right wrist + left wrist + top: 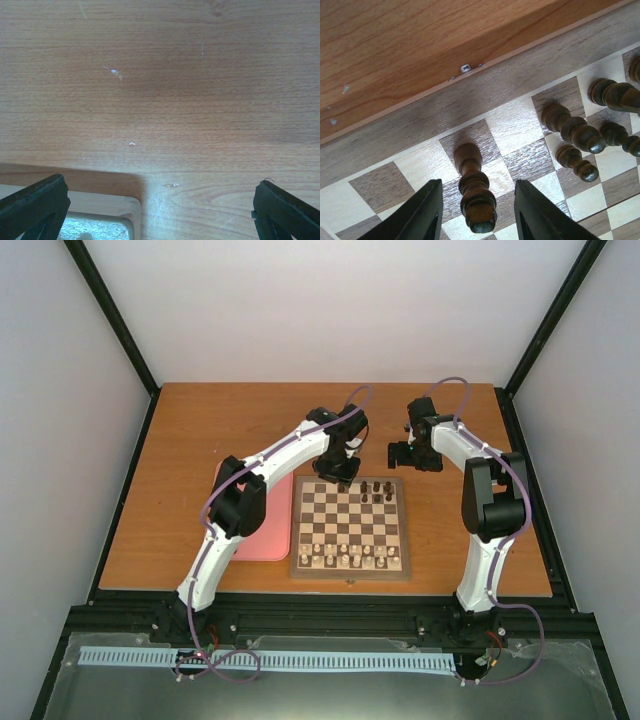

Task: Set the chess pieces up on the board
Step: Place the chess piece on the chessboard.

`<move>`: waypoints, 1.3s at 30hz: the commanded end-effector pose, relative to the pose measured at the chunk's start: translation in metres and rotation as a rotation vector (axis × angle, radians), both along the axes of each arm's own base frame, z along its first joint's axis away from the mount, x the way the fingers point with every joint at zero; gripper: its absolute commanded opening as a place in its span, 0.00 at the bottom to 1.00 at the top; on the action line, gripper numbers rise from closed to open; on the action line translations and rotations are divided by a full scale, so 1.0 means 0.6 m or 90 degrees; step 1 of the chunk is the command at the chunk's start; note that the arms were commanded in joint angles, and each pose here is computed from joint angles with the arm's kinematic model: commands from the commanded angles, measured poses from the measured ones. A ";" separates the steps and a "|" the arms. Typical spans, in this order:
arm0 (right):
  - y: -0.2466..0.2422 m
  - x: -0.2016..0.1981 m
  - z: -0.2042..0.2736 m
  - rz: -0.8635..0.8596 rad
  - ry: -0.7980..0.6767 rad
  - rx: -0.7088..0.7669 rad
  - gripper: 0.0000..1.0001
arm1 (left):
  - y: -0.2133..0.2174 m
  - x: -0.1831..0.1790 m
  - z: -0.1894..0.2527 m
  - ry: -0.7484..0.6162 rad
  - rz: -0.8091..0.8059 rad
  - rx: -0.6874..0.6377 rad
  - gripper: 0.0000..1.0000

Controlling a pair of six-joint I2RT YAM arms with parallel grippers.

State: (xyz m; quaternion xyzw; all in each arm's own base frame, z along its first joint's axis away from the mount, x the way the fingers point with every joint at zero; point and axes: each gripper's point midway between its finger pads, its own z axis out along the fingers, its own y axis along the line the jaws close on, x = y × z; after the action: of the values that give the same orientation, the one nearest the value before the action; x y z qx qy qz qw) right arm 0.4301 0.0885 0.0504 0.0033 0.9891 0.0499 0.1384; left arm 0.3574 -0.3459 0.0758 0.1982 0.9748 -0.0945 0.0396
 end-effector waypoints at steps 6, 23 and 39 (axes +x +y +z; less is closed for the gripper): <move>0.006 0.012 0.009 0.010 -0.014 0.004 1.00 | -0.017 0.033 0.104 -0.103 -0.011 -0.040 0.60; 0.008 0.008 0.008 0.007 -0.013 0.011 1.00 | 0.291 0.087 0.247 -0.268 0.226 0.081 0.84; 0.032 0.006 0.006 0.028 -0.010 0.014 1.00 | 0.528 -0.068 0.118 -0.133 0.498 0.098 0.72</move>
State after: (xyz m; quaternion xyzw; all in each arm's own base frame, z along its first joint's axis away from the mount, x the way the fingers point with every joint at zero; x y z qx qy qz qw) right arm 0.4295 0.1030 0.0520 -0.0107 0.9881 0.0616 0.1407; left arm 0.3195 -0.0415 0.1583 -0.1165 0.9801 0.0492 0.1531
